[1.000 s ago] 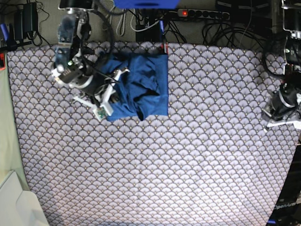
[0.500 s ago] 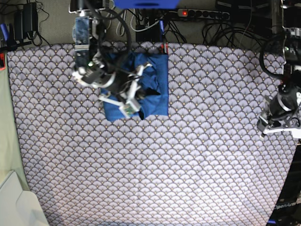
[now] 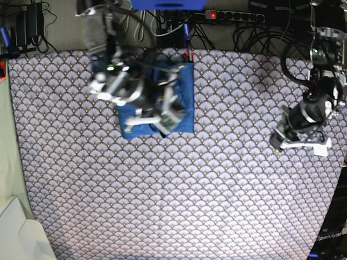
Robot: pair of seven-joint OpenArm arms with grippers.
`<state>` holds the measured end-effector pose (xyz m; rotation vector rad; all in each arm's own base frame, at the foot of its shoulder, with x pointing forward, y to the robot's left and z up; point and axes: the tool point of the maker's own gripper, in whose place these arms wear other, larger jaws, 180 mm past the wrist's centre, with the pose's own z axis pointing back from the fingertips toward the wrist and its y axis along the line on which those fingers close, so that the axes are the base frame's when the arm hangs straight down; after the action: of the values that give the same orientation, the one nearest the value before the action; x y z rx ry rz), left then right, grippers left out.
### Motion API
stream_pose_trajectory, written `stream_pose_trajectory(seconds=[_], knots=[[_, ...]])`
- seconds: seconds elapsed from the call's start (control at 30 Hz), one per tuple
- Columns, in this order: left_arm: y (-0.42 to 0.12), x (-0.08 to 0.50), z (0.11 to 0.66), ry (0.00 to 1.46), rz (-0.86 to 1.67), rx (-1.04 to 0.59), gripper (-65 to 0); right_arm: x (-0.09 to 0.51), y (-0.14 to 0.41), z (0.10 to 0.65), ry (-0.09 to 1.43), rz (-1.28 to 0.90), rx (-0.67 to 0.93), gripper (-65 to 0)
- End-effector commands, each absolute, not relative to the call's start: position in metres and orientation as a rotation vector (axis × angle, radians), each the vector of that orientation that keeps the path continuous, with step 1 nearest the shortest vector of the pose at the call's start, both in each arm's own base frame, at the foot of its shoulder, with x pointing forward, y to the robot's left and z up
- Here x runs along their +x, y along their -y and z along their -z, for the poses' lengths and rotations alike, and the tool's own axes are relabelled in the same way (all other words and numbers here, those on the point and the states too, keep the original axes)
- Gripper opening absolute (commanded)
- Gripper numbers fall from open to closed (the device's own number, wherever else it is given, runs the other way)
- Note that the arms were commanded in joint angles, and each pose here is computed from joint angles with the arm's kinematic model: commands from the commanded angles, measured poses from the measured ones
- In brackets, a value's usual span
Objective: Fold the T-shirt properly
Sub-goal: 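Press and tuck the folded end with the right gripper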
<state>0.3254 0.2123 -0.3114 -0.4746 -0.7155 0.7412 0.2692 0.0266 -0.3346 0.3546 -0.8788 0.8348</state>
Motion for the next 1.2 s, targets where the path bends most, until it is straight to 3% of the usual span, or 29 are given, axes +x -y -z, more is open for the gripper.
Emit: stream_pose_trajectory(seconds=[0.0,0.2,0.47,0.67,0.77,0.97,1.17], knots=[[-0.205,0.327,0.302,0.682,-0.761,-0.538,-53.7,0.278,-0.024,0.319,0.94,-0.818,0.354,-62.4],[-0.224,0.329,0.298,0.691,-0.834,-0.55,-48.6,0.277,0.022,0.332,0.908,-0.689,0.279,-62.4],[-0.296,0.324,0.283,0.735,-1.039,-0.559,-45.4,0.257,0.024,0.354,0.837,-0.662,0.304,-62.4],[-0.318,0.317,0.267,0.755,-1.094,-0.599,-42.3,0.251,0.024,0.378,0.768,-0.648,0.327,-62.7],[-0.317,0.314,0.266,0.736,-1.094,-0.614,-42.3,0.248,0.016,0.383,0.765,-0.646,0.358,-62.6],[-0.309,0.313,0.267,0.7,-1.076,-0.637,-42.2,0.214,-0.057,0.377,0.746,-0.794,0.513,-62.7],[-0.307,0.312,0.268,0.695,-1.067,-0.639,-42.3,0.216,-0.078,0.333,0.868,-0.875,0.532,-62.6]])
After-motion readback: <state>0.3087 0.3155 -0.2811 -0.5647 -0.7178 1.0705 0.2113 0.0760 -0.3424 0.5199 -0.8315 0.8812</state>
